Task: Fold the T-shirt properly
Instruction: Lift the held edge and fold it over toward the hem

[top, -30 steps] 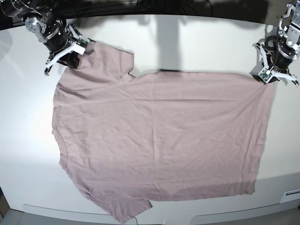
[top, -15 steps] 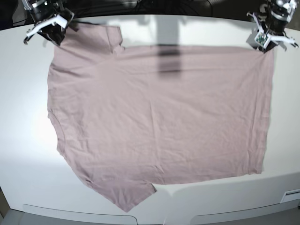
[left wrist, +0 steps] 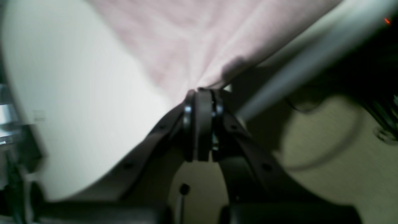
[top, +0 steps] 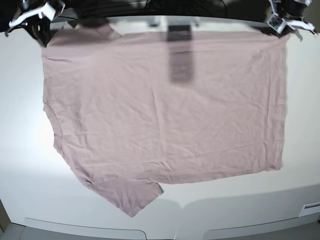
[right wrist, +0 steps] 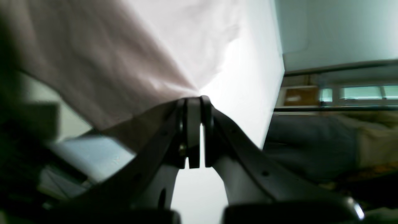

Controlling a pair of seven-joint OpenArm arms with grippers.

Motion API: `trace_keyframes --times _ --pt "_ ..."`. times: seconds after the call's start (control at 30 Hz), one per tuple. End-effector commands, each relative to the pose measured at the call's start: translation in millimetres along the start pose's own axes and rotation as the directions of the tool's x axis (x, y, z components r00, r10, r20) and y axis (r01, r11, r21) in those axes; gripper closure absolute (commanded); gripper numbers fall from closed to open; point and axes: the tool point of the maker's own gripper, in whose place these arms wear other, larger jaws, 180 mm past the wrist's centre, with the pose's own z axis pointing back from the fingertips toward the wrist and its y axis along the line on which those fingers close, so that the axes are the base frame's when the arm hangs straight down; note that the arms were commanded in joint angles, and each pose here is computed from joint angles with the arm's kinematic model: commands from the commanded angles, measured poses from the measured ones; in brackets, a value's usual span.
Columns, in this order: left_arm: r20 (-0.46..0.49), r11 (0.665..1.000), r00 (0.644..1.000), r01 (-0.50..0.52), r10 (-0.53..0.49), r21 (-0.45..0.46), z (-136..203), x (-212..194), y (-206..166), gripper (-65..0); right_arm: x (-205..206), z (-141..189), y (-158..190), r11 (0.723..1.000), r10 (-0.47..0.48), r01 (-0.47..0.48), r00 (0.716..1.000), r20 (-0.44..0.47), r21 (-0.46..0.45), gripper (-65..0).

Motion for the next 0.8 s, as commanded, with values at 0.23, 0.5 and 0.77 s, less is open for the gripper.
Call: trace_keyframes --times 0.23,0.5,0.77 --pt "0.105 0.994 0.994 -0.054 0.043 0.097 -17.0 32.6 50.9 0.0 13.3 -44.3 -29.7 0.989 -0.144 0.144 0.99 0.007 0.032 0.0" --pt "0.143 0.985 0.988 -0.088 0.066 0.15 -50.9 46.6 88.3 0.0 32.7 -88.2 -64.4 0.96 -0.28 0.28 0.958 0.064 0.014 0.0" --pt "0.172 0.979 0.976 -0.155 0.132 0.132 -85.2 59.0 119.1 0.0 30.7 -116.2 -90.6 0.933 -0.354 0.358 0.93 0.095 -0.024 0.0"
